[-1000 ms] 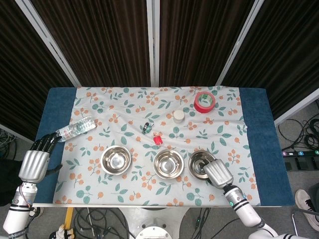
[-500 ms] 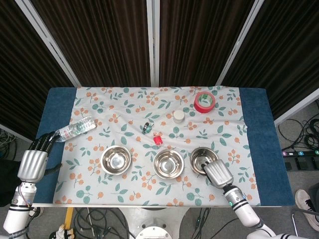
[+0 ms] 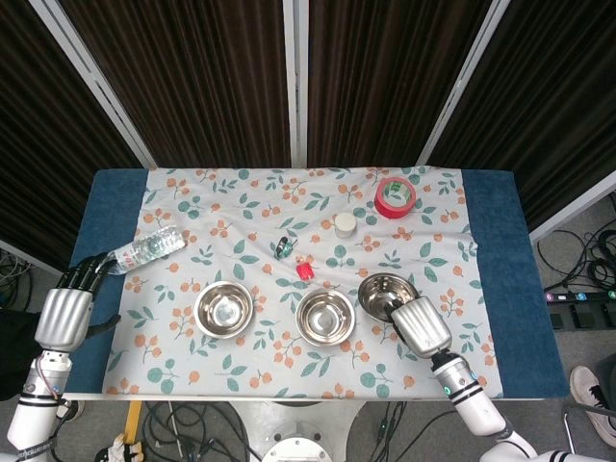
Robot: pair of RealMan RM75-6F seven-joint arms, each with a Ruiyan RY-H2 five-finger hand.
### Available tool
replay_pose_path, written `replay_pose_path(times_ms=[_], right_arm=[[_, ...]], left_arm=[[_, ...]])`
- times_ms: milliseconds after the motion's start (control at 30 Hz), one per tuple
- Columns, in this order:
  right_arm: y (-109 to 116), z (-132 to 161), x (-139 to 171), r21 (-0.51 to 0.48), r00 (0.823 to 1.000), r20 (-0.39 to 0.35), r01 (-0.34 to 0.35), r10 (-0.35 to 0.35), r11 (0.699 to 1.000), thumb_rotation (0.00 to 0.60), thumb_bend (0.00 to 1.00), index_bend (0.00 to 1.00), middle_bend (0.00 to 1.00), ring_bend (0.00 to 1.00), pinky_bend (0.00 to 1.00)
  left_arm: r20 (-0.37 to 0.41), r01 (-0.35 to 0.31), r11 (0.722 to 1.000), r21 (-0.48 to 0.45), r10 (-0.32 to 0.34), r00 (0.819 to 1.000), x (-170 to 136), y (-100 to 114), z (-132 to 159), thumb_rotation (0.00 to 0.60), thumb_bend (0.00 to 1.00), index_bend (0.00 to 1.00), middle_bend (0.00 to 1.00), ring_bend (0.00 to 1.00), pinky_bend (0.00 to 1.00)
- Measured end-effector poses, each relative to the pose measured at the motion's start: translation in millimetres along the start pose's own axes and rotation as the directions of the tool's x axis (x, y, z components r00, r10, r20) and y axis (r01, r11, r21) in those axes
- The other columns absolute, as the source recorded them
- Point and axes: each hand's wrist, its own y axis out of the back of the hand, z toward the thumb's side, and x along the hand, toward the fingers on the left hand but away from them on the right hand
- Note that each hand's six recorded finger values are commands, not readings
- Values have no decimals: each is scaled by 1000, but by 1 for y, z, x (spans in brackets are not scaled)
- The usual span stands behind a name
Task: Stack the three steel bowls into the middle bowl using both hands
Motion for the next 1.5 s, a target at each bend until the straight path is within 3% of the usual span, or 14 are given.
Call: replay_pose_path(times_ms=[133, 233, 467, 567, 633, 667, 733, 833, 900, 1267, 1400, 1500], right_arm=[[27, 16, -10, 19, 997, -47, 62, -61, 998, 600, 438, 646, 593, 765, 722], [33, 30, -17, 32, 994, -89, 73, -70, 997, 600, 438, 647, 593, 765, 722], [23, 65, -27, 16, 987, -159, 38, -35, 999, 600, 427, 647, 585, 767, 722], [15, 72, -30, 24, 985, -175, 12, -8, 1000, 600, 325, 622, 561, 776, 726], [11, 75, -31, 29, 982, -190, -8, 14, 1000, 600, 147, 514, 474, 771, 727], [9, 75, -31, 31, 980, -196, -21, 27, 999, 600, 96, 465, 430, 766, 727], [4, 75, -31, 31, 977, -202, -57, 63, 998, 600, 8, 278, 273, 745, 725], [0, 75, -30, 16, 972, -202, -114, 115, 993, 600, 0, 77, 147, 729, 723], [2, 75, -28, 3, 970, -202, -137, 135, 991, 600, 0, 20, 112, 727, 723], [55, 41, -11, -47, 990, -130, -63, 56, 997, 600, 0, 0, 109, 727, 723], [82, 15, -1, -105, 998, -65, -3, -4, 994, 600, 0, 0, 126, 728, 723], [101, -9, 5, -148, 999, -3, 53, -54, 988, 600, 0, 0, 128, 725, 724]], left_arm=[[-7, -3, 1000, -2, 3, 1000, 0, 2, -2, 600, 36, 204, 194, 144, 232], [-13, 2, 1000, -2, -2, 1000, -1, 2, -5, 600, 36, 204, 194, 144, 232], [-32, 22, 1000, 17, -21, 999, -1, -1, -11, 600, 37, 204, 194, 144, 232], [-36, 32, 999, 23, -31, 999, -2, -2, -14, 600, 38, 204, 194, 144, 232], [-38, 34, 999, 26, -33, 999, -2, -3, -15, 600, 38, 204, 194, 144, 232], [-39, 35, 999, 27, -34, 999, -2, -3, -16, 600, 38, 204, 194, 144, 232], [-40, 35, 999, 29, -34, 999, -2, -4, -16, 600, 38, 204, 194, 144, 232], [-39, 34, 999, 32, -33, 999, -2, -4, -16, 600, 39, 204, 194, 144, 232], [-39, 32, 999, 32, -31, 999, -1, -4, -16, 600, 39, 204, 194, 144, 232], [1, 31, 999, 28, -31, 1000, -3, -3, -4, 600, 41, 204, 195, 144, 234], [88, 75, 996, 55, -79, 993, -9, -10, 16, 600, 49, 204, 201, 144, 275], [185, 142, 985, 100, -159, 970, -18, -22, 40, 600, 66, 217, 215, 172, 335]])
